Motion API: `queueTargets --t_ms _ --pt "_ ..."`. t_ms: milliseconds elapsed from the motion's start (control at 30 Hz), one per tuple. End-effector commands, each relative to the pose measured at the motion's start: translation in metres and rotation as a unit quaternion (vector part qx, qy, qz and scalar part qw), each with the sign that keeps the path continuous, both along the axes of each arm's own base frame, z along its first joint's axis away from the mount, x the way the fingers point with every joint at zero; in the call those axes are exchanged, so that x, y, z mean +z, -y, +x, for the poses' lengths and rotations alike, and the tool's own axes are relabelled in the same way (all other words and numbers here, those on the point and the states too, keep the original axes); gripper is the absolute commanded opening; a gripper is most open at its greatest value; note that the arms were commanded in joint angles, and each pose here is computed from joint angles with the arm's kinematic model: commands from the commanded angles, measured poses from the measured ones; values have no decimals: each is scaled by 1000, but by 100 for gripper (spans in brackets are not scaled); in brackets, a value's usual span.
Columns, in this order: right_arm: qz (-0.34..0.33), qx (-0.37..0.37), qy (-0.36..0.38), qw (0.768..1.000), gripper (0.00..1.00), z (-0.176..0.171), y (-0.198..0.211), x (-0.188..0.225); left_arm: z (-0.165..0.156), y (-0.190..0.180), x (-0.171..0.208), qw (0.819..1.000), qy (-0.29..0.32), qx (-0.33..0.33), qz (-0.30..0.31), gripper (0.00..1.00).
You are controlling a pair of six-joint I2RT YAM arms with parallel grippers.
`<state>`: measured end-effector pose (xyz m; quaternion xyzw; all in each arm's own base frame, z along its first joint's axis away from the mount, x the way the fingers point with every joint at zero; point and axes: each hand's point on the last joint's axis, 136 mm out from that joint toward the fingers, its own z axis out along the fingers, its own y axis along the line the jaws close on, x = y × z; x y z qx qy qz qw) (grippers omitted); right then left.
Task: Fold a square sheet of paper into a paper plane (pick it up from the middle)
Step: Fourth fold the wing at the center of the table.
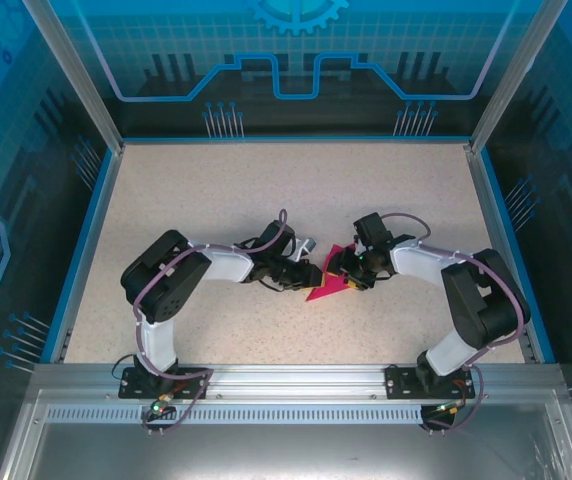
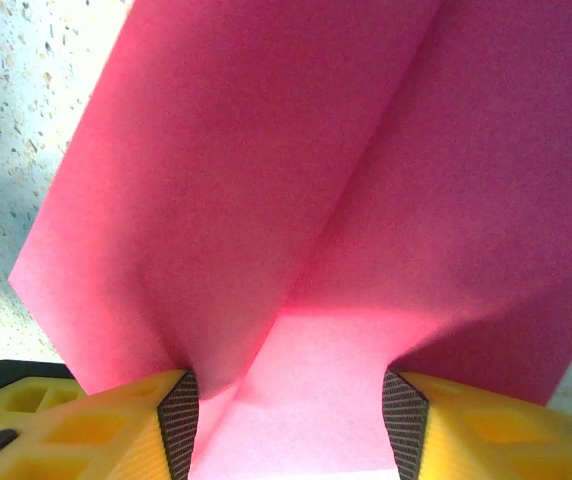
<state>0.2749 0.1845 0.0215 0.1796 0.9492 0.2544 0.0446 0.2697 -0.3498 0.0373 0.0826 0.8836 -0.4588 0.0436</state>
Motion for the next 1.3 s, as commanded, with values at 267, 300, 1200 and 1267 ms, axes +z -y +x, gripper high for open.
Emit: queueTargets --t_ms 267,300,1200,1267 --pt "-25 -14 -29 999 56 -5 11 -12 7 10 2 999 13 -30 -22 21" --pt "-25 -14 -28 999 56 -4 11 -11 7 9 2 999 14 -30 -19 21" --pt "-75 -63 -94 991 56 -21 29 -34 5 7 38 999 23 23 -4 19" --pt "-77 -64 -98 990 56 -22 30 -36 4 11 35 1000 19 17 -1 18"
